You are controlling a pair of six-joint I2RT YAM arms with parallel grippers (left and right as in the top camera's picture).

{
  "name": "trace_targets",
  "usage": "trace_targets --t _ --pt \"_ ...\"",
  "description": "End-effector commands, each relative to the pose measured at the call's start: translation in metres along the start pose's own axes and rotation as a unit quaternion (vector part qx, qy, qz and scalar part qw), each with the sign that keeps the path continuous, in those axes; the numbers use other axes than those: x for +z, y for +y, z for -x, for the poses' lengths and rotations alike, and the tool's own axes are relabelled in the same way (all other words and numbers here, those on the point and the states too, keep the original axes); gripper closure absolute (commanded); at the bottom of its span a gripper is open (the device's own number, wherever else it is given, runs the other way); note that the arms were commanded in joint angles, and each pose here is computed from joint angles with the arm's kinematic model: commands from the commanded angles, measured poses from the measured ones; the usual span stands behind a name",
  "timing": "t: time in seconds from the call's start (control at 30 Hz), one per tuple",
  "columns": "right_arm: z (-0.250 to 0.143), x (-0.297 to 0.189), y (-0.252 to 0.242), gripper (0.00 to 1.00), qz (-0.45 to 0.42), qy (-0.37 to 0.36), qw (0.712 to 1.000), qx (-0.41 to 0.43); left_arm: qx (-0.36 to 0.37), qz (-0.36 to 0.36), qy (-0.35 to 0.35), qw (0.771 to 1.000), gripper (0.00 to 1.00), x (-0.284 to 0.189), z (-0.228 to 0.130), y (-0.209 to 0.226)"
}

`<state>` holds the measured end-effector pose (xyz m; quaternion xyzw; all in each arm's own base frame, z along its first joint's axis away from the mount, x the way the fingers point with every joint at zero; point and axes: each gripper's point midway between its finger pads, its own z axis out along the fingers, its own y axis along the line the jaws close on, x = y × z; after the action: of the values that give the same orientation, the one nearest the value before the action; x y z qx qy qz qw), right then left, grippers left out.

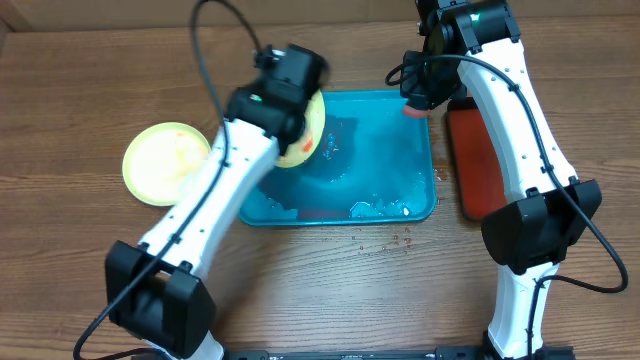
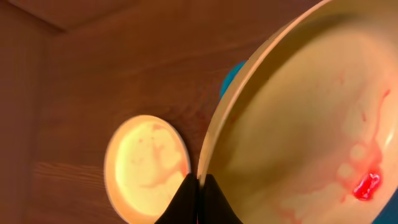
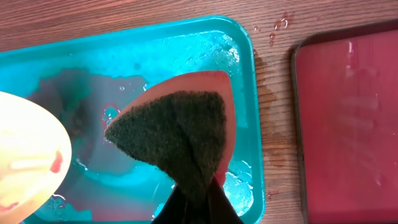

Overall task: Clean dirty plates on tray and stack at the side
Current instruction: 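Tilt up and lift the second yellow plate with the left gripper, then stack the yellow plate on the plate pile left of tray, release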

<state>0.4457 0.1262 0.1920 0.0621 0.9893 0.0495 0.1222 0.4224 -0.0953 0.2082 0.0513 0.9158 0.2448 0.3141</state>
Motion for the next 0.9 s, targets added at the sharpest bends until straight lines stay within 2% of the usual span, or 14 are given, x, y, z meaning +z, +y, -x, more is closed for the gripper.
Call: trace_targets --t 0.0,0.33,0.67,0.87 --pt "0.003 -0.005 0.003 0.96 0.005 -0.01 1.0 -0.005 0.005 0.108 -0.062 0.992 0.96 -0.032 0.021 0.031" --pt "0.004 -0.005 0.003 0.96 0.005 -0.01 1.0 -0.005 0.017 0.159 -0.108 0.981 0.96 -0.063 0.03 0.024" --pt "0.004 -0.005 0.003 0.96 0.006 -0.012 1.0 -0.005 0.012 0.272 -0.152 0.95 0.96 -0.095 0.038 0.048" --pt "0.004 -0.005 0.003 0.96 0.006 -0.012 1.0 -0.005 0.012 0.296 -0.164 0.941 0.96 -0.105 0.04 0.051"
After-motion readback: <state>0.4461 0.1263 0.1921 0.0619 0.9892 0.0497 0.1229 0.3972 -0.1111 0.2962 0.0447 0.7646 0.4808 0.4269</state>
